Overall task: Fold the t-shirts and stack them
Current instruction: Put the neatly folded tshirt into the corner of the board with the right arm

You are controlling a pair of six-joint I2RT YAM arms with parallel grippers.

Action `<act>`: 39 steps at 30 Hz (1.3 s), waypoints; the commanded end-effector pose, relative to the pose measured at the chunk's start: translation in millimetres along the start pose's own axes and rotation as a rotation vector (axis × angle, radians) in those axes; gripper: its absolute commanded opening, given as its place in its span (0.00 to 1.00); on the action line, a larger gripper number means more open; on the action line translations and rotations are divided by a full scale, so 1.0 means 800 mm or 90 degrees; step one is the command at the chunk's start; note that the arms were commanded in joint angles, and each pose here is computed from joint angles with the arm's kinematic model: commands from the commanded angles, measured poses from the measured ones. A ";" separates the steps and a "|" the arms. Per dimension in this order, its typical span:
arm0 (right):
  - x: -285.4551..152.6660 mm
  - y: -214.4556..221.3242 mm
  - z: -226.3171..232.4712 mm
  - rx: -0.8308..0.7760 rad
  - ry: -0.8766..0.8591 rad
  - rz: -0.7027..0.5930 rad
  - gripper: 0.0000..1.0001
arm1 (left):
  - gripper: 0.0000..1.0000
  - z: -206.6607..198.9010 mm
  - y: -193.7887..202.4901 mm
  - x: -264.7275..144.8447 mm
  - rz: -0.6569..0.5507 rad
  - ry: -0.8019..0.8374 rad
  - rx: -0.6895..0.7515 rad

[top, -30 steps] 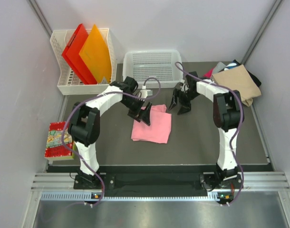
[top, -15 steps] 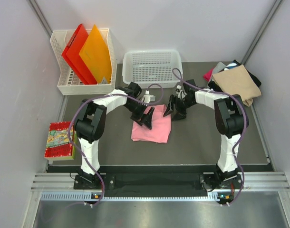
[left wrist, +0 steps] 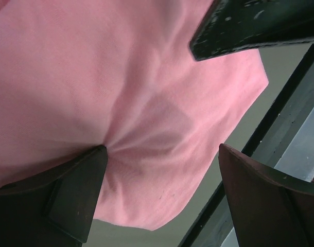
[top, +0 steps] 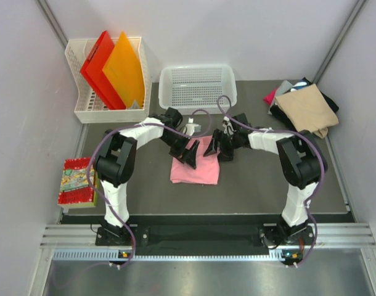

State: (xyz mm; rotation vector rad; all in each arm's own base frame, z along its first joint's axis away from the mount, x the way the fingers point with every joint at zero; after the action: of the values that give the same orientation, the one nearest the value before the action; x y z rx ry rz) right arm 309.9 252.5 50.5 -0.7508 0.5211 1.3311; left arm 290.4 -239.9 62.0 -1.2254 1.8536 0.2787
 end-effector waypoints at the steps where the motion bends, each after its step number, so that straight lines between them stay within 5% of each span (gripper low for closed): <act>1: 0.051 -0.013 -0.024 -0.002 0.036 -0.037 0.66 | 0.95 0.025 0.031 0.008 0.049 -0.053 0.003; 18: 0.117 0.048 0.005 0.060 -0.018 0.014 0.57 | 0.95 0.022 0.036 -0.003 0.055 -0.064 0.019; 25: 0.042 0.058 -0.044 -0.010 0.161 0.011 0.77 | 0.96 0.020 0.038 -0.010 0.056 -0.073 0.028; 32: -0.049 0.056 -0.109 0.081 0.247 -0.049 0.73 | 0.96 0.020 0.037 -0.015 0.055 -0.083 0.030; 39: -0.052 0.060 -0.113 0.089 0.254 -0.058 0.72 | 0.95 0.021 0.037 -0.023 0.061 -0.100 0.042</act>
State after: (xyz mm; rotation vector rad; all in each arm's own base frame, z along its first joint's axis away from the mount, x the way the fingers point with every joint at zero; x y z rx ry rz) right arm 298.6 187.4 49.9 -0.8394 0.6732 1.0252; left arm 285.8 -229.4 62.4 -1.1462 1.8129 0.2477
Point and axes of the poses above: each gripper's point midway between its finger pads, its own x axis out along the fingers, its own z axis along the line the jaws close on, y = z × x, the point moved 2 cm from there along -x, back along the fingers, and after that the axes turned 5 degrees about -x, right-handed, at the moved point
